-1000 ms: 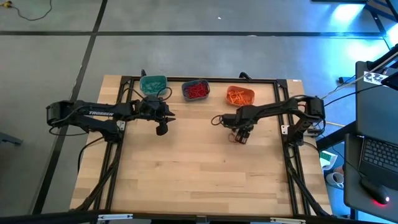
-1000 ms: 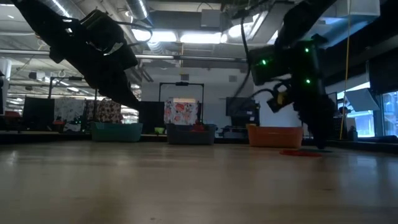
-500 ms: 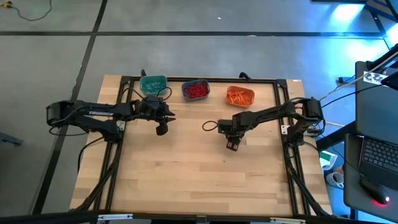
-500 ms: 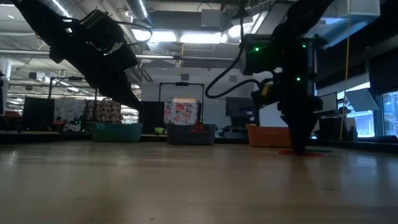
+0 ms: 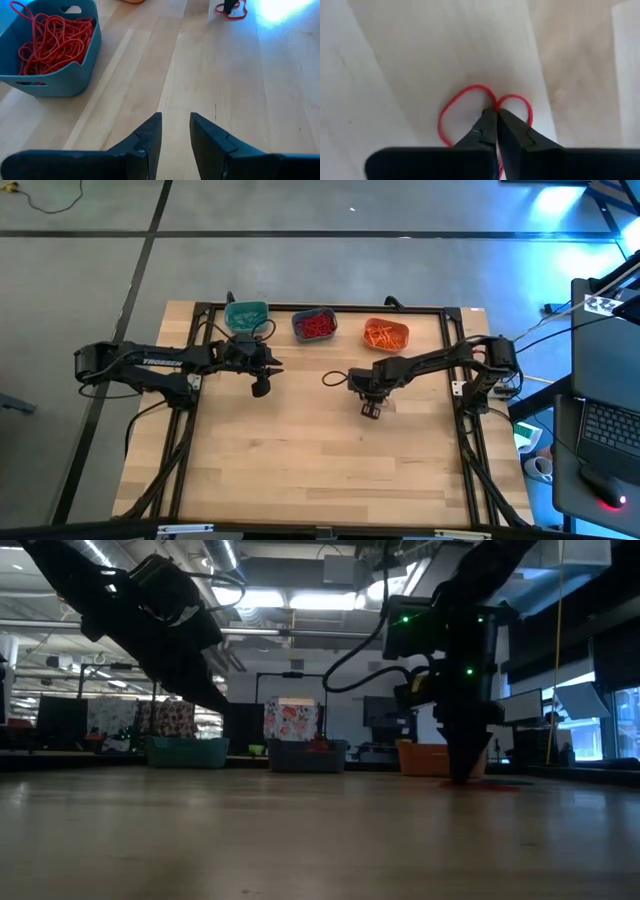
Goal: Sort rubber bands into baskets
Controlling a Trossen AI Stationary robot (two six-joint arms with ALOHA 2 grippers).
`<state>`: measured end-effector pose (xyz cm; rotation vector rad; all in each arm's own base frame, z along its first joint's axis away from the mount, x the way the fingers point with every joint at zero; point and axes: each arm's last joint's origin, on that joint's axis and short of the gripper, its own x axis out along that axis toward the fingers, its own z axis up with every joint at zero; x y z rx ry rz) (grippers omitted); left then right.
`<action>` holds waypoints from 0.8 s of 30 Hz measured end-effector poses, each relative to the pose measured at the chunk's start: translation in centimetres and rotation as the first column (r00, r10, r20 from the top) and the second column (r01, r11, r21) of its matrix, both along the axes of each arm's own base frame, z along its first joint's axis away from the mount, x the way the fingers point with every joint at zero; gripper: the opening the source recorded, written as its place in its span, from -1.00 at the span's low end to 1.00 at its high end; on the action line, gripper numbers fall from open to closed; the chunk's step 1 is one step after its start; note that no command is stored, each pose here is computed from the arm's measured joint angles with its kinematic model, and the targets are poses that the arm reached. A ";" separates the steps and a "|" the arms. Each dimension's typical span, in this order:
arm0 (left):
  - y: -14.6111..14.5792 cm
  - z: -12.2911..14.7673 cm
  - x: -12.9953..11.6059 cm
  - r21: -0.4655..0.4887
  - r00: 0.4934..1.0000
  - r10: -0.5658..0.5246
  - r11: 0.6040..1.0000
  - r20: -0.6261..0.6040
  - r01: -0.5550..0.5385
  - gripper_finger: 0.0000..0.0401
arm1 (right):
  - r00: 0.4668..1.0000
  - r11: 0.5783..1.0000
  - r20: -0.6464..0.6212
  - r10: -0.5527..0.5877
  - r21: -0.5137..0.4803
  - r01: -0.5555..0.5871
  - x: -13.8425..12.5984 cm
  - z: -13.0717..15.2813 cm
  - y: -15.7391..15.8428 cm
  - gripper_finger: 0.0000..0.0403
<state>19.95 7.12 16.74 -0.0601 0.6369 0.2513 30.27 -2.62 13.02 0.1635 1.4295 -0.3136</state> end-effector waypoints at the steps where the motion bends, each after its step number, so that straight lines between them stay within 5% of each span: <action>1: 0.0 0.0 0.0 0.000 1.000 0.000 1.000 0.000 0.000 -0.51 | 1.000 1.000 0.005 0.002 -0.006 -0.001 0.1 0.1 0.0 -0.91; 15: 0.0 0.0 0.0 0.000 1.000 0.000 1.000 -0.001 0.000 -0.51 | 0.950 0.965 0.276 0.144 -0.254 -0.073 5.6 5.7 -1.2 -0.98; 24: 0.0 0.0 0.0 0.001 1.000 0.000 1.000 0.000 0.000 -0.51 | 0.847 0.938 0.515 0.137 -0.343 0.057 8.2 9.9 -4.9 -0.97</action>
